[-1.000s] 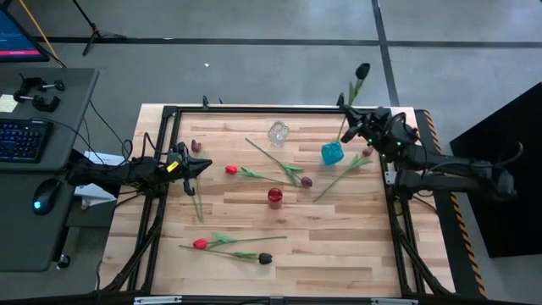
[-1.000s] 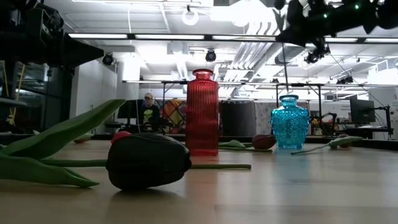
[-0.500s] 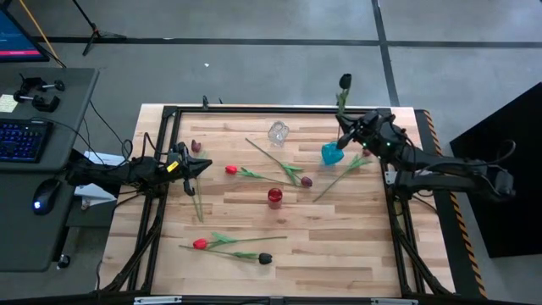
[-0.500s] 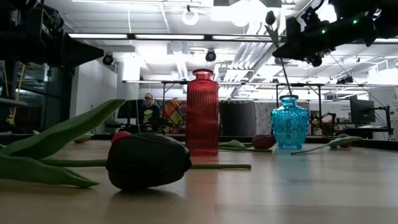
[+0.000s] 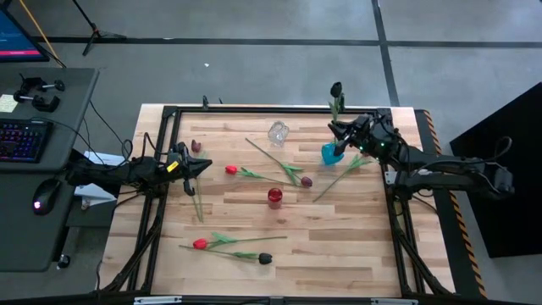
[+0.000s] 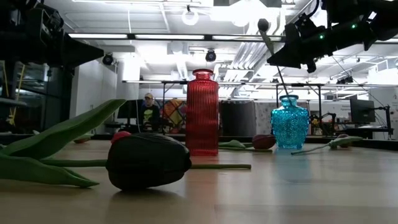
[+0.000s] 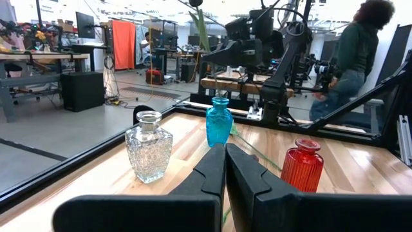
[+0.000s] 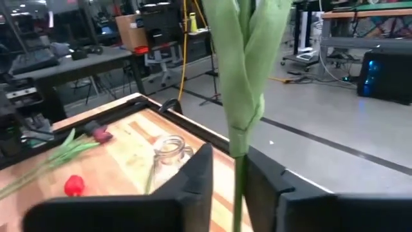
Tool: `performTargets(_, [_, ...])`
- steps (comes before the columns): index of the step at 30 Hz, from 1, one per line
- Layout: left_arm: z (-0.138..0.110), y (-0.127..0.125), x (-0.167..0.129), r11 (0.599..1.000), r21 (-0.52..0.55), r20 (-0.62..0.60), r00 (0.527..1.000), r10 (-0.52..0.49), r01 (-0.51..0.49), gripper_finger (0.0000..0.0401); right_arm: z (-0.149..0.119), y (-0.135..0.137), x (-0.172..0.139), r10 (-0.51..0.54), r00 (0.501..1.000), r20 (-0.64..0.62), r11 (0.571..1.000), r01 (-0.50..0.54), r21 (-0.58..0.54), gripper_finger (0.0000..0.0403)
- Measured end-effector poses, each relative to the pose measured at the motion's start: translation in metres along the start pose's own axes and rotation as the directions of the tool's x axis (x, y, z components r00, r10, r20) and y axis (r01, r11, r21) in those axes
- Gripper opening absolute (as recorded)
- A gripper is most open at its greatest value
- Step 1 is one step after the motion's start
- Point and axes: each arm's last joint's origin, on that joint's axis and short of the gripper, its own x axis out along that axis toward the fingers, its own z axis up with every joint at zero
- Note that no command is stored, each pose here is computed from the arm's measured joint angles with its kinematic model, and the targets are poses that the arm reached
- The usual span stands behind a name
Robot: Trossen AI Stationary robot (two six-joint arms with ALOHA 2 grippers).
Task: Sort flowers into vase by color
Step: Put the top right black flower into the blue vase, then put the bottom black flower into the blue vase
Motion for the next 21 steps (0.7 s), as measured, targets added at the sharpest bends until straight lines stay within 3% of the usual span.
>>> performTargets(10, [0.000, 0.000, 0.000, 1.000, 0.000, 0.001, 1.000, 0.000, 0.000, 0.0000, -0.003, 0.007, -0.019, -0.013, 0.998, -0.059, 1.000, 0.013, 0.002, 0.0191])
performTargets(16, [0.000, 0.000, 0.000, 1.000, 0.000, 0.000, 1.000, 0.000, 0.000, 0.0000, -0.005, 0.009, -0.030, 0.007, 0.988, -0.155, 1.000, -0.011, -0.021, 0.0208])
performTargets(21, [0.000, 0.000, 0.000, 1.000, 0.000, 0.001, 1.000, 0.000, 0.000, 0.0000, 0.016, 0.012, -0.043, 0.020, 0.971, -0.240, 0.997, -0.036, -0.062, 0.0209])
